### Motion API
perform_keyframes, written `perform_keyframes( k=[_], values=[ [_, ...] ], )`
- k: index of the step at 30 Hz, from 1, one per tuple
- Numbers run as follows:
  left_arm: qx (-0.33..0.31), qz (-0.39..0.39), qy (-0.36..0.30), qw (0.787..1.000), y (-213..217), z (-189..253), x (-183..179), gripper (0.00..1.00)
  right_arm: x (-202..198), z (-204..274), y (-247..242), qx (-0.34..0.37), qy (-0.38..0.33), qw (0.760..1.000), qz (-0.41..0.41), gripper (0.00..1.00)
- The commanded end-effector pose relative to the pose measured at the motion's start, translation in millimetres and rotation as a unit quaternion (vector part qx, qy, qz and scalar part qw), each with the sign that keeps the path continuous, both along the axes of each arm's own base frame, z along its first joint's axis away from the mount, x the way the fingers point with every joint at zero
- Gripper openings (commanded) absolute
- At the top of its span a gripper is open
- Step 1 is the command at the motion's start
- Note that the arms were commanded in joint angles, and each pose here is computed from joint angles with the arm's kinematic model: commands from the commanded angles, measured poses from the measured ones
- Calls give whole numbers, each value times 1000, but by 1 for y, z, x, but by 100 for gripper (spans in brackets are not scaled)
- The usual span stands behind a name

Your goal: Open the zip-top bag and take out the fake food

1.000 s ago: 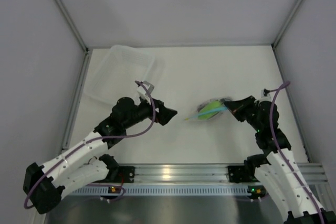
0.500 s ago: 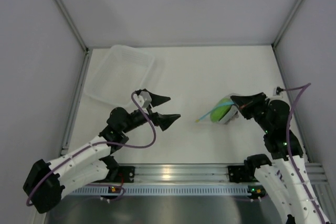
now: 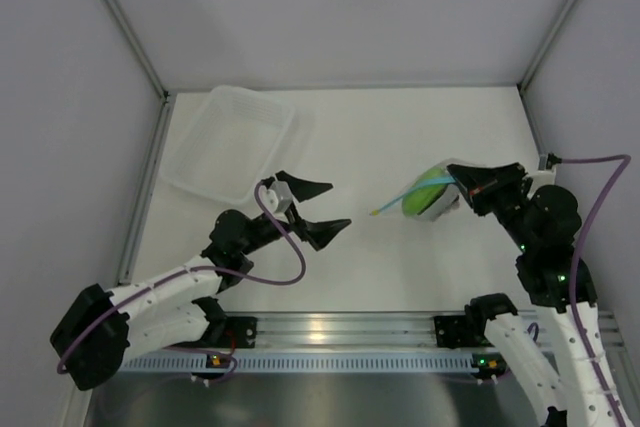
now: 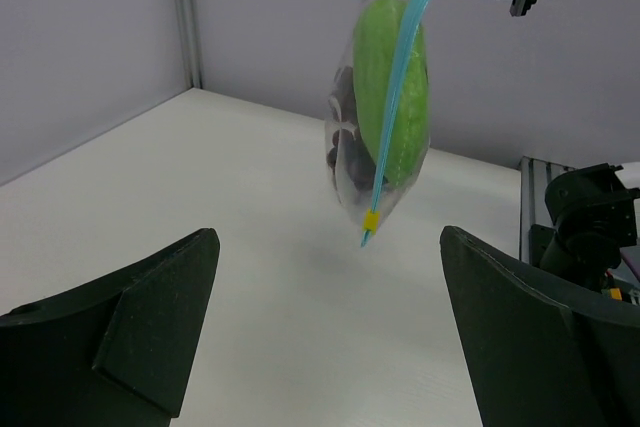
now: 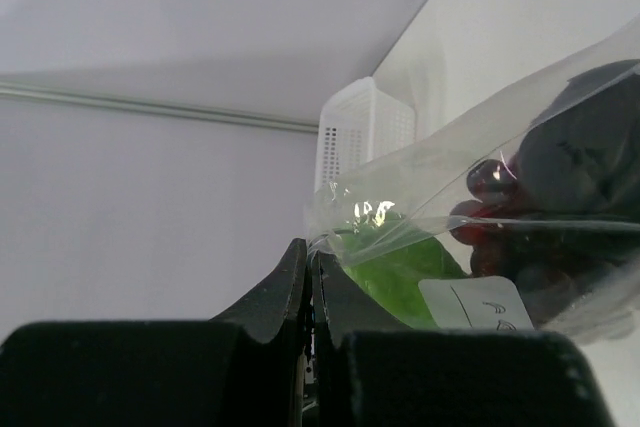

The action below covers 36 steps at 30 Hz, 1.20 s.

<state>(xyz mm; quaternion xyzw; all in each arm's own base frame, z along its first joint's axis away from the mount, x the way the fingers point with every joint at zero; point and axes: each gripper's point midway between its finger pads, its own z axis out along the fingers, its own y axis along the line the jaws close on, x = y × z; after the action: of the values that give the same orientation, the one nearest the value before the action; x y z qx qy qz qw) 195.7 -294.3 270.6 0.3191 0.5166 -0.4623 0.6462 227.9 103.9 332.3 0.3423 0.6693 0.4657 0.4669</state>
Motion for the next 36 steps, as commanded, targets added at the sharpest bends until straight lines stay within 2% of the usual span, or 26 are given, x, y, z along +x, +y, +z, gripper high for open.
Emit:
perform_keyframes(
  k=[1,11,18,24,30,31,32,35,36],
  values=[
    [-49,-21,-39,998,-2,31,-9,98,-10,55,5,32,-75,997,19,0],
    [-35,-98,-44,994,-22,32,-32,96,-20,89,9,55,-111,992,33,0],
    [-44,-90,-44,994,-31,37,-22,93,-28,108,16,75,-134,986,60,0],
    [-58,-110,-51,991,-40,49,-24,81,-36,121,18,90,-149,982,73,0],
    [-61,-134,-57,987,-47,56,-34,73,-42,130,18,100,-160,979,76,0],
    [-61,-137,-56,987,-48,55,-34,70,-43,131,18,103,-161,979,77,0],
    [-62,-138,-57,987,-49,57,-35,63,-44,132,19,107,-163,978,79,0],
    [-66,-143,-57,986,-51,59,-36,58,-45,134,19,112,-167,976,82,0],
    [-70,-144,-58,985,-52,61,-37,52,-46,135,19,114,-169,976,82,0]
  ],
)
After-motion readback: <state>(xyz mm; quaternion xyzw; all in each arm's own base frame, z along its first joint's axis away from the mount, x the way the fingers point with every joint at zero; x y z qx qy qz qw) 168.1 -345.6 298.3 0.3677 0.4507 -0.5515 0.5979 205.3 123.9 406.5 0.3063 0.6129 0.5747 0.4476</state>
